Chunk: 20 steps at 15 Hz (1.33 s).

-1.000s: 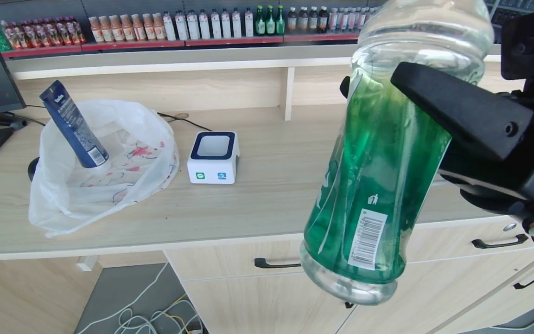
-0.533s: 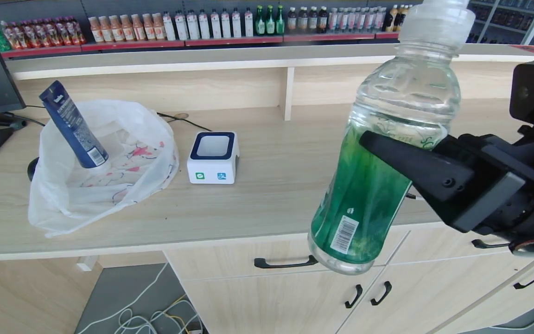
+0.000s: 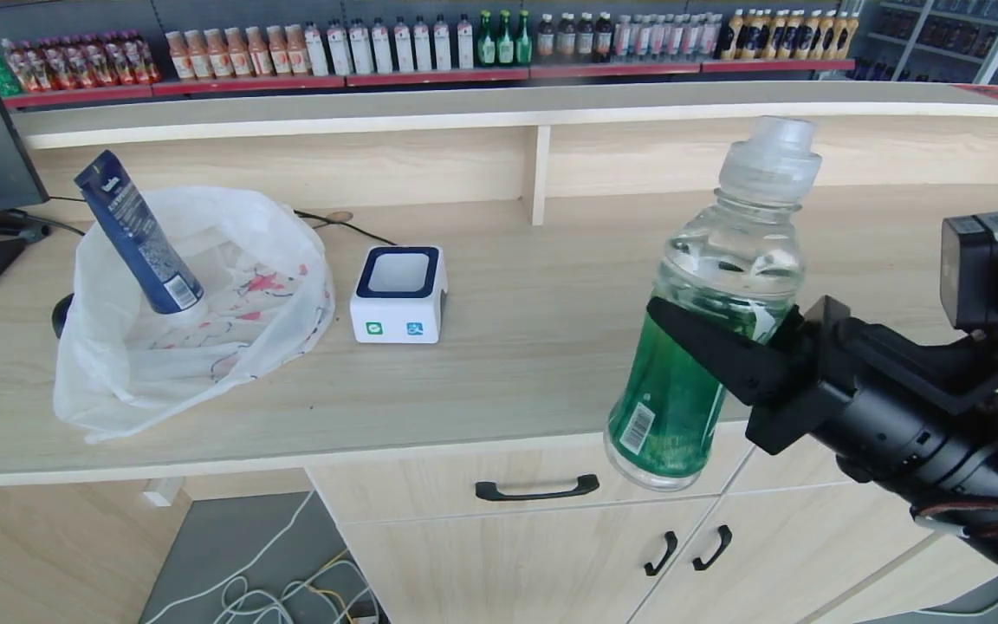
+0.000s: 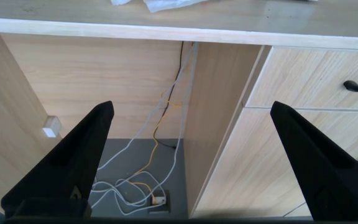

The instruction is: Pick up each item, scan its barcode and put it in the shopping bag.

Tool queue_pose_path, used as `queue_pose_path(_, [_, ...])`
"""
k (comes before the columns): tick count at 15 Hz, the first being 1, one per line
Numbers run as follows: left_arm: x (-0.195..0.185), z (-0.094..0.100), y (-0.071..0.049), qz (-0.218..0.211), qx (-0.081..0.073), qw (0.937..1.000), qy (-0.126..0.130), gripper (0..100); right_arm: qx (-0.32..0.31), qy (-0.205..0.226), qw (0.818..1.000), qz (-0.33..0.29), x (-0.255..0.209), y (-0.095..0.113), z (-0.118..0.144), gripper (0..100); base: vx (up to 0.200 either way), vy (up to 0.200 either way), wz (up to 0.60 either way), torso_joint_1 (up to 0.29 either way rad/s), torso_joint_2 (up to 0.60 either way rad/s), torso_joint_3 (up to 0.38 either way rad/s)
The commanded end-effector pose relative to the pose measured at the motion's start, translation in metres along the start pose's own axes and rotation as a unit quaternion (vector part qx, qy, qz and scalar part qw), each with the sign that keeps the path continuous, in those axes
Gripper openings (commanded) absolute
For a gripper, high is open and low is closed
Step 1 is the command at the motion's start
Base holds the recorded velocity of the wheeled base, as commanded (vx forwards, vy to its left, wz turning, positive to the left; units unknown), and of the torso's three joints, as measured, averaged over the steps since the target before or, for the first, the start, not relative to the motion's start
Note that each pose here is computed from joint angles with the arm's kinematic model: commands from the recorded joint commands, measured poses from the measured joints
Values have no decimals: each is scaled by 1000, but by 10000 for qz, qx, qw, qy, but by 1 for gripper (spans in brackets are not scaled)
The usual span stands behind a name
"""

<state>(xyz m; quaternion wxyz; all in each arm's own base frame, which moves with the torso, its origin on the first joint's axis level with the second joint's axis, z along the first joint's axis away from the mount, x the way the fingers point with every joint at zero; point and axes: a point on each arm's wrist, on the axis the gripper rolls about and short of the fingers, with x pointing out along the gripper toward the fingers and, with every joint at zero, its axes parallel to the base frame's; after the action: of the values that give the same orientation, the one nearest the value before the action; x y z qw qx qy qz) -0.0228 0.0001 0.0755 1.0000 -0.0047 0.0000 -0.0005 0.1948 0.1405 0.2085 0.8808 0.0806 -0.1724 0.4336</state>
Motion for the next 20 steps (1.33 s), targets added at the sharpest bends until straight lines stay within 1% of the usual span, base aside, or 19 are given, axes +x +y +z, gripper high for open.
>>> queue_pose_path(1, [0, 0, 0, -2, 1, 10000, 8, 100, -290, 117, 9963, -795, 5, -5, -12, 0, 0, 0, 0, 0, 0, 0])
queue_pose_path(2, [0, 0, 0, -2, 1, 10000, 0, 100, -376, 66, 9926, -1157, 8, -2, -12, 0, 0, 0, 0, 0, 0, 0])
queue_pose_path(3, [0, 0, 0, -2, 1, 10000, 0, 100, -376, 66, 9926, -1157, 8, -2, -12, 0, 0, 0, 0, 0, 0, 0])
queue_pose_path(4, [0, 0, 0, -2, 1, 10000, 0, 100, -511, 77, 9880, -1452, 11, 1, -13, 0, 0, 0, 0, 0, 0, 0])
queue_pose_path(5, [0, 0, 0, -2, -7, 10000, 0, 100, -744, -21, 9863, -1471, 16, 0, -9, 0, 0, 0, 0, 0, 0, 0])
queue_pose_path(6, [0, 0, 0, -2, 1, 10000, 8, 100, -846, -6, 9844, -1540, 19, -1, -11, 0, 0, 0, 0, 0, 0, 0])
queue_pose_path(8, [0, 0, 0, -2, -7, 10000, 0, 100, -834, -7, 9758, -2019, 23, -2, -13, 0, 0, 0, 0, 0, 0, 0])
queue_pose_path(9, [0, 0, 0, -2, -7, 10000, 8, 100, -848, -51, 9678, -2370, 23, -4, -11, 0, 0, 0, 0, 0, 0, 0])
queue_pose_path(11, [0, 0, 0, -2, -15, 10000, 8, 100, -876, -500, 9574, -2704, 45, -8, 3, 0, 0, 0, 0, 0, 0, 0])
queue_pose_path(12, [0, 0, 0, -2, -15, 10000, 8, 100, -986, -523, 9523, -2841, 50, -7, 4, 0, 0, 0, 0, 0, 0, 0])
queue_pose_path(15, [0, 0, 0, -2, -15, 10000, 8, 100, -966, -534, 9474, -3003, 50, -8, 4, 0, 0, 0, 0, 0, 0, 0])
queue_pose_path(20, [0, 0, 0, 5, -15, 10000, 0, 100, -942, -577, 9481, -2982, 50, -7, 6, 0, 0, 200, 0, 5, 3, 1])
